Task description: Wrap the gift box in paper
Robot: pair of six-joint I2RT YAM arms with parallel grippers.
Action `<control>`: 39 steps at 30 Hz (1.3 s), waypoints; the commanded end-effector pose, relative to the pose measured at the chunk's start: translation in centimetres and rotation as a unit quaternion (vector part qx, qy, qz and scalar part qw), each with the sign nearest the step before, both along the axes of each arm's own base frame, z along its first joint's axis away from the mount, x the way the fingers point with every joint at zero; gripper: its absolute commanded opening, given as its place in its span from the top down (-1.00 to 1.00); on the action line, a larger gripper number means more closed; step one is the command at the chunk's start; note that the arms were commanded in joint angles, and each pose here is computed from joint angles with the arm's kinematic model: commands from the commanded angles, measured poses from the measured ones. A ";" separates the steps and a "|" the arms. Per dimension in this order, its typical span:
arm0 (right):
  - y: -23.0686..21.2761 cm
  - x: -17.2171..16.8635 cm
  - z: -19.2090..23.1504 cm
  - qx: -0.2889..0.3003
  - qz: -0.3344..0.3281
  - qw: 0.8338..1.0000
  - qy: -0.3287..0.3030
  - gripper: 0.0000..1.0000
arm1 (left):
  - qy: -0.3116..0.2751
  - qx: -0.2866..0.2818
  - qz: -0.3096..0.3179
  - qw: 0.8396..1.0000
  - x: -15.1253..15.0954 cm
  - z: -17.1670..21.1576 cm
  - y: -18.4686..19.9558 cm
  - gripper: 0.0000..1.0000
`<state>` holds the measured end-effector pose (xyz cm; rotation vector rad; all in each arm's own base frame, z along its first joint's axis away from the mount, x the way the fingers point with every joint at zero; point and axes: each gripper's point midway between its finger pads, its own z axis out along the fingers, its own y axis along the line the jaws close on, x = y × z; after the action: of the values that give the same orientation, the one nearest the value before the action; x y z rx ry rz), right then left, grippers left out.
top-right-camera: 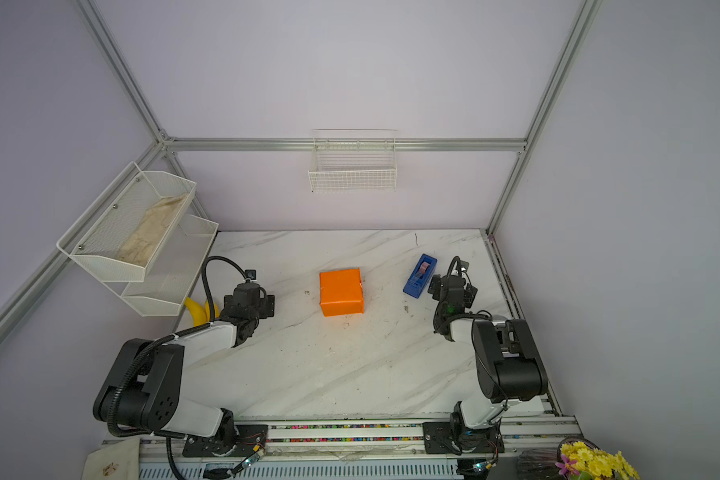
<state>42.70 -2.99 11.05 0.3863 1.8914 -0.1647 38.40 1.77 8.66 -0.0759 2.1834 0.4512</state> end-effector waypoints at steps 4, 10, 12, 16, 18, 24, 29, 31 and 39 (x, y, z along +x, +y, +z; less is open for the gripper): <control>0.5 -0.4 5.0 -0.012 0.029 0.989 -0.146 -0.95 | -0.155 0.005 -0.050 0.987 1.8 4.4 -1.2 -0.99; 0.5 -1.4 4.5 -0.026 0.032 0.982 -0.185 -0.95 | -0.213 0.007 -0.057 0.975 0.5 4.7 -0.9 -0.99; 0.7 -3.1 4.4 -0.028 0.040 0.976 -0.212 -0.95 | -0.230 0.003 -0.085 0.969 -0.3 5.0 -1.6 -0.99; 0.8 -3.4 4.1 -0.028 0.045 0.974 -0.218 -0.95 | -0.250 0.001 -0.089 0.964 -0.9 5.0 -1.7 -0.99; 1.0 -2.1 3.5 -0.030 0.050 0.979 -0.193 -0.95 | -0.249 -0.007 -0.091 0.964 -1.0 4.5 -1.6 -0.99; 2.2 0.3 2.5 -0.038 0.082 0.985 -0.150 -0.95 | -0.257 -0.012 -0.106 0.960 -0.7 4.3 -1.8 -0.99; 2.9 1.2 2.1 -0.044 0.091 0.986 -0.132 -0.95 | -0.253 -0.012 -0.097 0.963 -0.4 4.1 -1.5 -0.99; 2.9 1.1 2.2 -0.044 0.092 0.985 -0.137 -0.95 | -0.226 -0.020 -0.074 0.971 0.4 3.3 -0.5 -0.99; 3.0 1.0 2.2 -0.044 0.093 0.985 -0.137 -0.95 | -0.185 -0.075 -0.063 0.978 2.2 2.4 1.3 -0.99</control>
<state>43.69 -0.34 12.58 0.1886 1.6487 -0.0602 39.20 3.74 8.70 -0.0903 1.9026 0.2454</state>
